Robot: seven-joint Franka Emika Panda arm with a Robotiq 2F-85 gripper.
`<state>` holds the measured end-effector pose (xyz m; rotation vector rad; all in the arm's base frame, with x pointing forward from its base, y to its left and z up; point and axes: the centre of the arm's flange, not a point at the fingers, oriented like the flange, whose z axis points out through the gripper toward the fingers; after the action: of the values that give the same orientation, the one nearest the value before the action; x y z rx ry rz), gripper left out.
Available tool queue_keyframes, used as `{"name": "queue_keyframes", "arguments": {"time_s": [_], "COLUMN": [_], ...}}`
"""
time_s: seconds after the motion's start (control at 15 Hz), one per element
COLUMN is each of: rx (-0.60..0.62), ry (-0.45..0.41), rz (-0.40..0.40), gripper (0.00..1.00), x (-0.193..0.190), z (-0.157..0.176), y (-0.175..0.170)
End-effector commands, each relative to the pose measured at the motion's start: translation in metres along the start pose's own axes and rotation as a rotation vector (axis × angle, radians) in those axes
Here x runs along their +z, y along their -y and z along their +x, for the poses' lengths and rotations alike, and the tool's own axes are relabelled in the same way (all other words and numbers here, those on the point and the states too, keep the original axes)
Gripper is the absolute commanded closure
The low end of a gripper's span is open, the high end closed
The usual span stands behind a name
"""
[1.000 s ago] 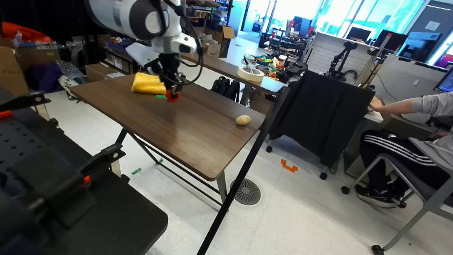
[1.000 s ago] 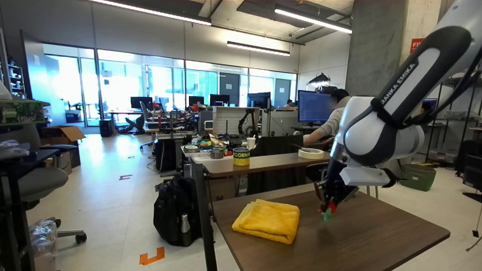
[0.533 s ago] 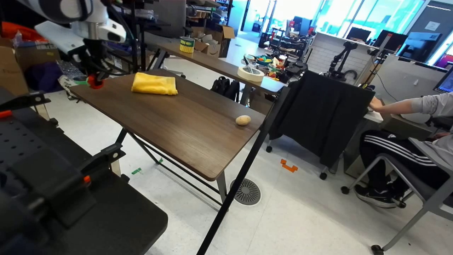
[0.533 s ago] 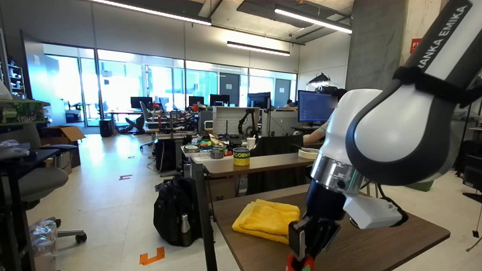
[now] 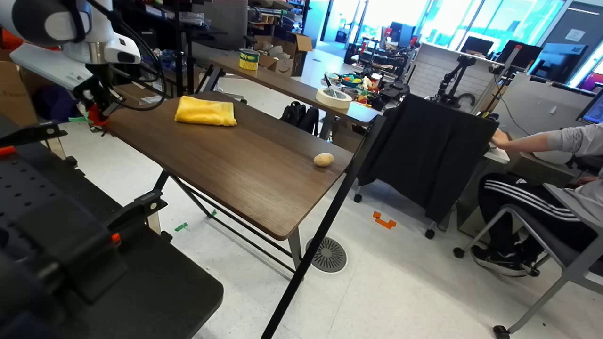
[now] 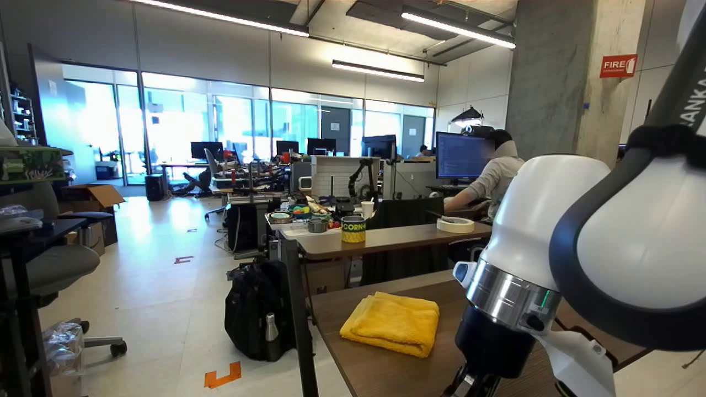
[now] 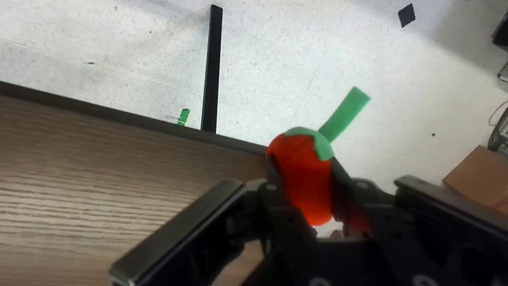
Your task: Use the yellow towel to wipe the table
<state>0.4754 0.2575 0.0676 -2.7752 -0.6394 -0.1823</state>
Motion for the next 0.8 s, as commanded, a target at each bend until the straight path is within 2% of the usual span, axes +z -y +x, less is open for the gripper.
{"name": "queue_keyframes", "arguments": {"time_s": [0.0,0.33,0.73], "rx": [-0.074,-0.081,-0.019], "ry": [-0.072,-0.181,-0.212], "rz": [0.006,-0.020,-0.099], "gripper": [0.97,0.97,0.97], "x": [-0.002,-0.019,-0.020], "z": [0.002,0.021,0.041], "y": [-0.010,-0.027,-0.077]}}
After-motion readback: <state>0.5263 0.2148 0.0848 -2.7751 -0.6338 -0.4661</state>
